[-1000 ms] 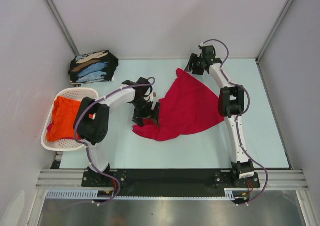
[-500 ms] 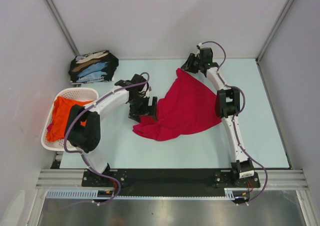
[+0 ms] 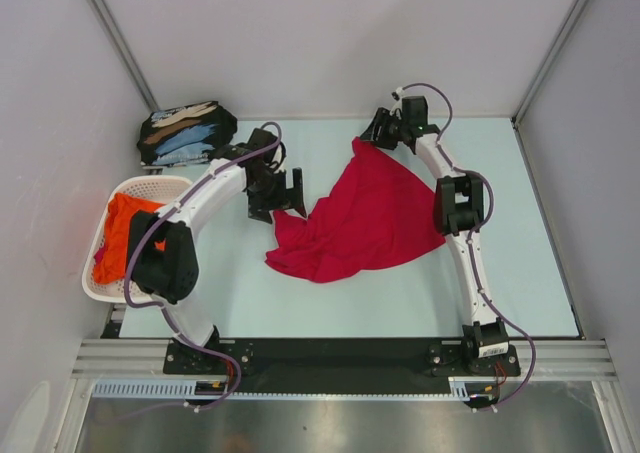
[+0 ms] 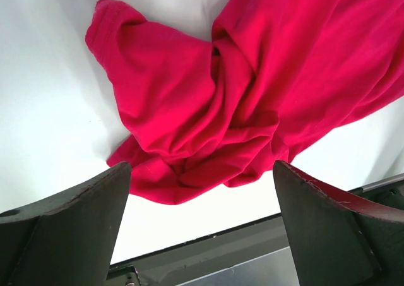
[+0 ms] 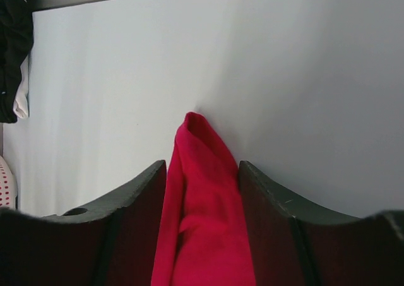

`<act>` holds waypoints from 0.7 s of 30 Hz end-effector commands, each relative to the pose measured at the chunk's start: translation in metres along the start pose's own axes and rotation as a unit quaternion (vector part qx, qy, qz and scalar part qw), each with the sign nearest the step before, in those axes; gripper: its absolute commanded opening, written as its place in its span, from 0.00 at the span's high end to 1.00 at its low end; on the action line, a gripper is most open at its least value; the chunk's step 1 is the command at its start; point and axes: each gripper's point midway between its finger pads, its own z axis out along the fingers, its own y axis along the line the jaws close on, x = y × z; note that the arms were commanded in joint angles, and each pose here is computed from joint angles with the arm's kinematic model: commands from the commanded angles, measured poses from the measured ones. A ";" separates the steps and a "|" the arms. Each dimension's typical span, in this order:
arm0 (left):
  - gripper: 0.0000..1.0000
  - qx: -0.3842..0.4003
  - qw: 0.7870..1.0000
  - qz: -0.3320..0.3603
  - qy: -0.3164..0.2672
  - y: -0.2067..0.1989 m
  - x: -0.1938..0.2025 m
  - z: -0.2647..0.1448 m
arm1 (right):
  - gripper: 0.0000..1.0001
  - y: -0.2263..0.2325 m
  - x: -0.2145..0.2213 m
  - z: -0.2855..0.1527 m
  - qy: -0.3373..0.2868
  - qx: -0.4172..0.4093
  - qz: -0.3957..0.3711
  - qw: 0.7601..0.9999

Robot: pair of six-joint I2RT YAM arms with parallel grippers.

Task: Fold and stack the t-shirts
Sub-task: Flatten out the tshirt

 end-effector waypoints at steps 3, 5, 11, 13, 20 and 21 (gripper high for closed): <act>0.00 0.004 1.000 -0.003 -0.005 -0.002 0.000 -0.001 | 0.43 -0.020 0.043 0.010 0.055 0.043 0.010 0.998; 0.00 0.004 1.000 -0.002 -0.009 -0.002 -0.001 -0.004 | 0.43 -0.025 0.056 0.017 0.065 0.051 0.012 0.997; 0.00 0.005 1.000 -0.004 -0.018 -0.002 -0.004 -0.011 | 0.50 -0.018 0.069 0.024 0.080 0.056 0.010 0.995; 0.00 0.006 1.000 -0.001 -0.022 -0.003 -0.006 -0.013 | 0.61 -0.013 0.080 0.020 0.103 0.054 0.014 0.993; 0.00 0.002 1.000 -0.002 -0.020 0.003 -0.010 -0.012 | 1.00 -0.032 0.120 -0.023 0.189 0.157 -0.014 0.969; 0.00 0.003 1.000 -0.001 -0.020 0.003 -0.010 -0.010 | 1.00 -0.026 0.099 -0.035 0.166 0.166 -0.025 0.972</act>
